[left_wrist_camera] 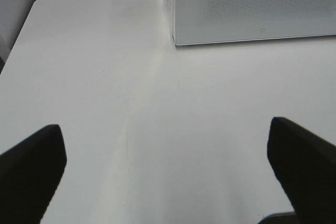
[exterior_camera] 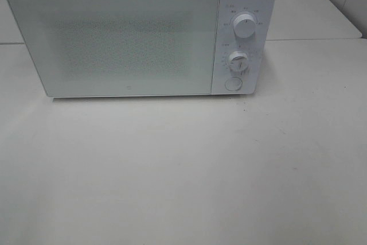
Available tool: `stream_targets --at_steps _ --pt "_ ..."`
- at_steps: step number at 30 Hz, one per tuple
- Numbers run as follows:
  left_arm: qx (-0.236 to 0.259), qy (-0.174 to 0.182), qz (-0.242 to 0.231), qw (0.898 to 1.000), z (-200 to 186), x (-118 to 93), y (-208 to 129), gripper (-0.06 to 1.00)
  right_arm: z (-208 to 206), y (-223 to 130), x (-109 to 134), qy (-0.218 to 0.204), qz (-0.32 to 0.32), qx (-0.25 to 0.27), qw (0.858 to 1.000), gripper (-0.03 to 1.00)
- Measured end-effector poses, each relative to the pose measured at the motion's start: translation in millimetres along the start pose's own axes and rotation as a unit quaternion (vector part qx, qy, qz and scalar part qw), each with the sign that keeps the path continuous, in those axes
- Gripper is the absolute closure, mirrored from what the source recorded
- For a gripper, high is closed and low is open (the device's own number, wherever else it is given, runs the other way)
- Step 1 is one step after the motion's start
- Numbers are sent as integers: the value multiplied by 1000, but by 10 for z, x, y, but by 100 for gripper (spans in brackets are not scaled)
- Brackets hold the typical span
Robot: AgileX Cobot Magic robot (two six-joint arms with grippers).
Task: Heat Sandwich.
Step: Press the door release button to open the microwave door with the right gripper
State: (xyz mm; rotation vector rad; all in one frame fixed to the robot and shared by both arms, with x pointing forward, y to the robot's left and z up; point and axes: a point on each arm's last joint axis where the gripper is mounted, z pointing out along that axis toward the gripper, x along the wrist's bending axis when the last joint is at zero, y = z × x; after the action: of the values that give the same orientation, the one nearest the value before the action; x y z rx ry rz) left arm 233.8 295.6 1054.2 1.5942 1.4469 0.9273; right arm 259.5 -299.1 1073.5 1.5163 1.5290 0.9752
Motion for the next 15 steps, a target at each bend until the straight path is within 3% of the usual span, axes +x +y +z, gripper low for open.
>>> stream_targets --at_steps 15 --pt "0 0 0 1000 0 0 0 -4 612 441 12 2 -1 -34 999 21"
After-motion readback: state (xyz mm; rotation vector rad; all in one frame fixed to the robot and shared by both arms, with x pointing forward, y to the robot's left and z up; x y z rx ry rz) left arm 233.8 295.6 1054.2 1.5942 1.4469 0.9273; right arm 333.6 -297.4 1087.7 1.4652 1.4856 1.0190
